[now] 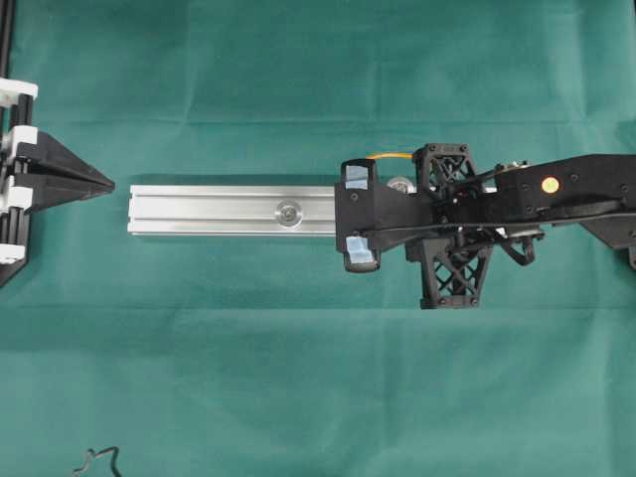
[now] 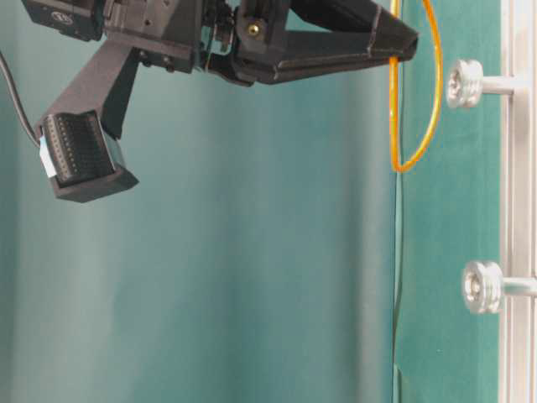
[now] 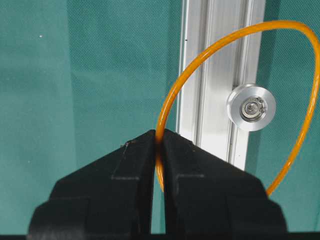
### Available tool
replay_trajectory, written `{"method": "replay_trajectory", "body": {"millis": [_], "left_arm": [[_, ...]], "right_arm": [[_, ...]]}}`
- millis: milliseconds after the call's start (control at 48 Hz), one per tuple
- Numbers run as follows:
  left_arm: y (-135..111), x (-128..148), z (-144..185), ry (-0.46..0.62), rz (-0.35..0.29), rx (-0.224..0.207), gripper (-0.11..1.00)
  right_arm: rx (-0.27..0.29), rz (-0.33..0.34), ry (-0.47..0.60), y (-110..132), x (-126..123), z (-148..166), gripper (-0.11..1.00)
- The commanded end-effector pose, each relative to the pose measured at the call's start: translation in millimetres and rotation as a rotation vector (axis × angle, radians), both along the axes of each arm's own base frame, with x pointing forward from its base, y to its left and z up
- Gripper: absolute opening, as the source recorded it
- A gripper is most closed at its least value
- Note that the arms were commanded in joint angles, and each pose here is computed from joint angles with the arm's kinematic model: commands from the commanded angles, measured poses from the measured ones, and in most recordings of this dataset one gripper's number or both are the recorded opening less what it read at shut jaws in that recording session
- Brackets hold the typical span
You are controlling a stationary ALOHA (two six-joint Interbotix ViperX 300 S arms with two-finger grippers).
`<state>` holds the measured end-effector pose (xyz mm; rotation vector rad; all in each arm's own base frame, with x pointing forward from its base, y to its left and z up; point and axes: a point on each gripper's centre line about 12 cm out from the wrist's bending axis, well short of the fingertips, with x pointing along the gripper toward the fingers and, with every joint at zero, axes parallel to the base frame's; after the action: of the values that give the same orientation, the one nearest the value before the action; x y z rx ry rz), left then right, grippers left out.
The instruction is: Hook the rubber onto the shaft.
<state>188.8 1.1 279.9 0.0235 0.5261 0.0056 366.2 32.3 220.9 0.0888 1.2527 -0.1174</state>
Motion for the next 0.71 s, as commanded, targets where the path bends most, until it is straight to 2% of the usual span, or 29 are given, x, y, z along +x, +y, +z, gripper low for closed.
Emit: {"method": "replay_trajectory", "body": {"millis": [0,688], "left_arm": [[0.4,3.1,11.7,-0.029,0.001,0.001,0.0],[0.4,3.1,11.7,-0.029,0.002,0.0,0.0]], "right_arm": [[0.005,-0.001,-0.027,0.3,1.3,7.7,0.06],[0.012,0.021,-0.034,11.1,1.3,8.8,0.06]]}}
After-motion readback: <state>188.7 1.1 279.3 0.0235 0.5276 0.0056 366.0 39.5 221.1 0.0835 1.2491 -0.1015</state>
